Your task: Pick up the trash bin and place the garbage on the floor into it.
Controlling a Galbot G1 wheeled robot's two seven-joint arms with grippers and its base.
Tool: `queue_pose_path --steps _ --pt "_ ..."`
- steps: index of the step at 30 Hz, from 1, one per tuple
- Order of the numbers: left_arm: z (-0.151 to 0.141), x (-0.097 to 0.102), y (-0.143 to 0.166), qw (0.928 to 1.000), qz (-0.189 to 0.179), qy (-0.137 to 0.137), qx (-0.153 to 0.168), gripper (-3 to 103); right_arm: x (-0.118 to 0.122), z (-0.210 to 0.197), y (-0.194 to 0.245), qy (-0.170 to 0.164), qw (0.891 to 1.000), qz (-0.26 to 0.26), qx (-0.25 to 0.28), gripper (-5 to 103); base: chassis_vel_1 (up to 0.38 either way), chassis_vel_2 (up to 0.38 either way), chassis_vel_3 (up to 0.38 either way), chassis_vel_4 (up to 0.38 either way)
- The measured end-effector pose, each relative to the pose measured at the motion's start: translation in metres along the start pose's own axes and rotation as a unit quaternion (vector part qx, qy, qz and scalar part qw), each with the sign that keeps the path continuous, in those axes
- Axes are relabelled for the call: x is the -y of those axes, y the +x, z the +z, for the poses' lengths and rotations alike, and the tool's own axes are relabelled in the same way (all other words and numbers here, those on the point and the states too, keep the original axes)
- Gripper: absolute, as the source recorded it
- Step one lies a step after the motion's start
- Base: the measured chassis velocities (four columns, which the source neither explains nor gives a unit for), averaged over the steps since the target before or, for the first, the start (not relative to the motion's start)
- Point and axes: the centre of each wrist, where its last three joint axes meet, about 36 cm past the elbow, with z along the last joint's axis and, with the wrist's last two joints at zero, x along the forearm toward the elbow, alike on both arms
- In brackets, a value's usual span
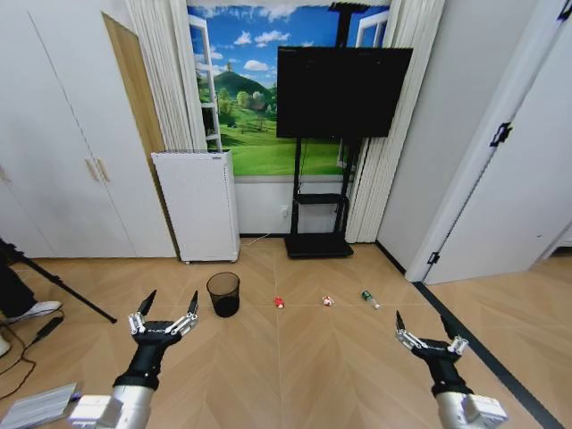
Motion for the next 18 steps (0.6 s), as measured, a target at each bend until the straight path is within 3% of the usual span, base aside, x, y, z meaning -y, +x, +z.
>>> queue_pose_path --steps 18 --pt "-0.0001 -0.0029 0.0015 1.0000 0.000 -0.004 -0.001 100 0.0032 -0.0044 -0.0012 -0.026 1.000 -0.015 -0.009 100 0.000 0.000 0.000 0.000"
